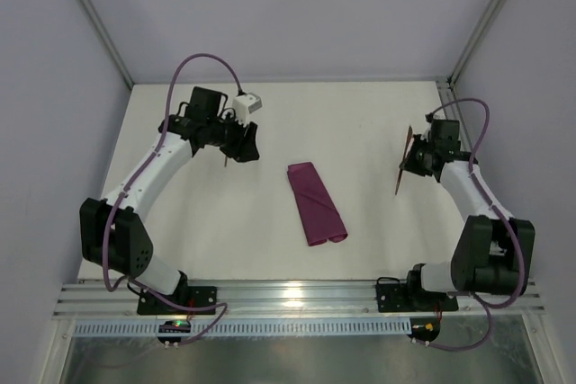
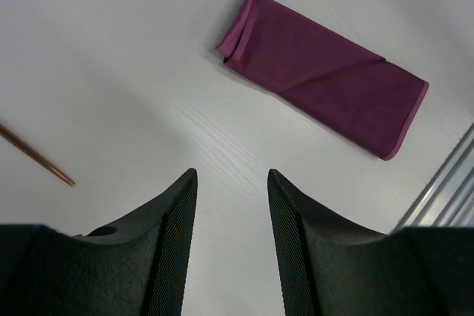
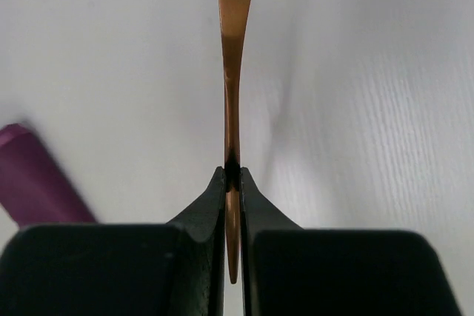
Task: Fold the napkin into a case and place the utensils inside
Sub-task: Pick up the knife from the corner of the board, then pass from the right arm to the left
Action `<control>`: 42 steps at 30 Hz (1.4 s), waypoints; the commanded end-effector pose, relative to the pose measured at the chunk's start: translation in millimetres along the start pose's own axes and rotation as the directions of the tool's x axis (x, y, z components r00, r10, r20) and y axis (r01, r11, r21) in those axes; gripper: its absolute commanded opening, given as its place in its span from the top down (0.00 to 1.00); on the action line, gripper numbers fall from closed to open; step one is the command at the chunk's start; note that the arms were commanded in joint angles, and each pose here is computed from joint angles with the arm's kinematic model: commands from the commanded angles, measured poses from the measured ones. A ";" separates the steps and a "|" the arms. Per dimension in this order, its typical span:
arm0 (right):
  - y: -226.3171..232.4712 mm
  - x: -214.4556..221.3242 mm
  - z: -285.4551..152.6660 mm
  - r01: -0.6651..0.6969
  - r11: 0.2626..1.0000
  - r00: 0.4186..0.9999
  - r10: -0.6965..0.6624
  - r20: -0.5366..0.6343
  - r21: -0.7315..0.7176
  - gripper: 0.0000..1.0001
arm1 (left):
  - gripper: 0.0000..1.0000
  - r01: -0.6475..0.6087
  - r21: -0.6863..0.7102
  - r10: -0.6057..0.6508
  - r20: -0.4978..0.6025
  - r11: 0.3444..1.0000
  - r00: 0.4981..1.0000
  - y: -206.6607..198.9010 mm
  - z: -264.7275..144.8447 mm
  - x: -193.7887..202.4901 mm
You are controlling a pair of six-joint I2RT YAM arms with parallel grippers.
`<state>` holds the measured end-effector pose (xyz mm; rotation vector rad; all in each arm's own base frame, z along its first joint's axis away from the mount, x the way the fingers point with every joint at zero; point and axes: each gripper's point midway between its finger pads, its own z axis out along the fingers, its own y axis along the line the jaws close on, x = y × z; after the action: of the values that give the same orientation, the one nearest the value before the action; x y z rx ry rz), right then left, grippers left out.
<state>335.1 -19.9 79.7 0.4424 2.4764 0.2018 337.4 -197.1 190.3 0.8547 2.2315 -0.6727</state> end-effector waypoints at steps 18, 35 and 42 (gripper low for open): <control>344.6 -44.7 -256.7 0.186 0.501 0.781 0.446 0.436 -0.845 0.97 | 0.35 -0.131 0.271 0.062 0.249 0.954 0.966 -120.0 -63.4 -67.3; 388.6 -2.3 -270.0 0.204 0.412 0.836 0.398 0.377 -0.888 0.97 | 1.00 -0.082 0.224 0.013 0.294 0.971 0.956 -116.6 -64.7 -79.7; 364.0 24.6 -254.3 0.482 0.534 0.814 0.020 0.580 -0.695 0.51 | 1.00 -0.113 0.050 0.105 0.141 0.992 0.984 -76.7 -47.4 -36.0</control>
<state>279.5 332.3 341.7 -0.0428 1.5836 1.0876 273.2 -256.8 287.3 0.9014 1.9781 -0.9236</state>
